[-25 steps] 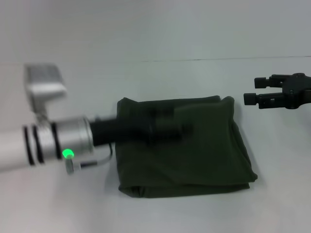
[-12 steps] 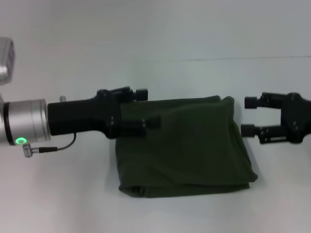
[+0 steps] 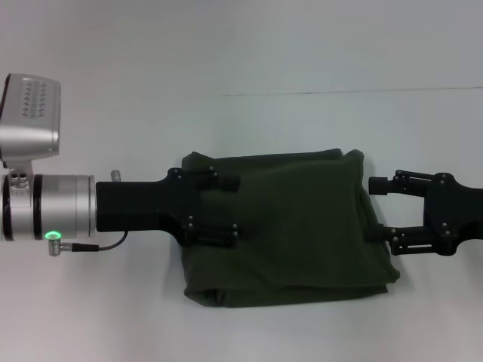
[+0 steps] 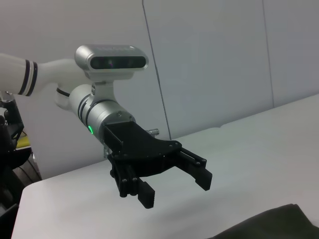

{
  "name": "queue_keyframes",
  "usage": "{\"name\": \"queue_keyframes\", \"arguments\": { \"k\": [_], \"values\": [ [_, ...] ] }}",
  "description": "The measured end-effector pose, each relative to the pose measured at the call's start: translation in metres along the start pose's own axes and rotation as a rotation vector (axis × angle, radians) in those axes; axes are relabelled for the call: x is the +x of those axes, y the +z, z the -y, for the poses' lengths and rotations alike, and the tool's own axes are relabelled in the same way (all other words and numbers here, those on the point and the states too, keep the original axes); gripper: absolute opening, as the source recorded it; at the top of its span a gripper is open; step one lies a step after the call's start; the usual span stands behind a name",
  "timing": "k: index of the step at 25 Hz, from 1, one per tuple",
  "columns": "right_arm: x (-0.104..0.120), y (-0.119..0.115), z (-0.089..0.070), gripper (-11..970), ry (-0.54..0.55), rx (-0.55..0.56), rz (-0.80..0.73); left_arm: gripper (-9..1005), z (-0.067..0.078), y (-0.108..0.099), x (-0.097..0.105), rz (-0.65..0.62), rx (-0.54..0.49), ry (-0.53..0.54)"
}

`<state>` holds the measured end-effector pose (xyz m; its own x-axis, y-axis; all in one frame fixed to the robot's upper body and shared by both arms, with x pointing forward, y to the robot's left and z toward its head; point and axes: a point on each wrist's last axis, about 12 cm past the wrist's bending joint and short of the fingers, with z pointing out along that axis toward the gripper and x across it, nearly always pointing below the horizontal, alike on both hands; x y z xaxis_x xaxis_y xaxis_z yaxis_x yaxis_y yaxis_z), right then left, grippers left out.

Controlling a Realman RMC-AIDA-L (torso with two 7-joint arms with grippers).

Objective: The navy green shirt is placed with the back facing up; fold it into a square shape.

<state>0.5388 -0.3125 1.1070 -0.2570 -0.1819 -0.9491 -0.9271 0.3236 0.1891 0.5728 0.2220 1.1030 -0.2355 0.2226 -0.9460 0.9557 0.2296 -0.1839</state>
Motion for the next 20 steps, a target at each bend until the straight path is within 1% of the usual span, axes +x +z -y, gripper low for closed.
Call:
{"name": "queue_keyframes", "arguments": {
  "k": [7, 14, 20],
  "values": [
    [0.001, 0.000, -0.001, 911, -0.008, -0.003, -0.001, 898, 0.002, 0.000, 0.002, 0.001, 0.010, -0.007],
    [-0.002, -0.001, 0.002, 911, -0.025, -0.003, -0.005, 899, 0.009, 0.008, 0.007, 0.012, 0.020, -0.007],
    [-0.005, 0.000, 0.004, 911, -0.039, -0.001, -0.008, 898, 0.010, 0.010, 0.009, 0.016, 0.023, -0.009]
  ]
}}
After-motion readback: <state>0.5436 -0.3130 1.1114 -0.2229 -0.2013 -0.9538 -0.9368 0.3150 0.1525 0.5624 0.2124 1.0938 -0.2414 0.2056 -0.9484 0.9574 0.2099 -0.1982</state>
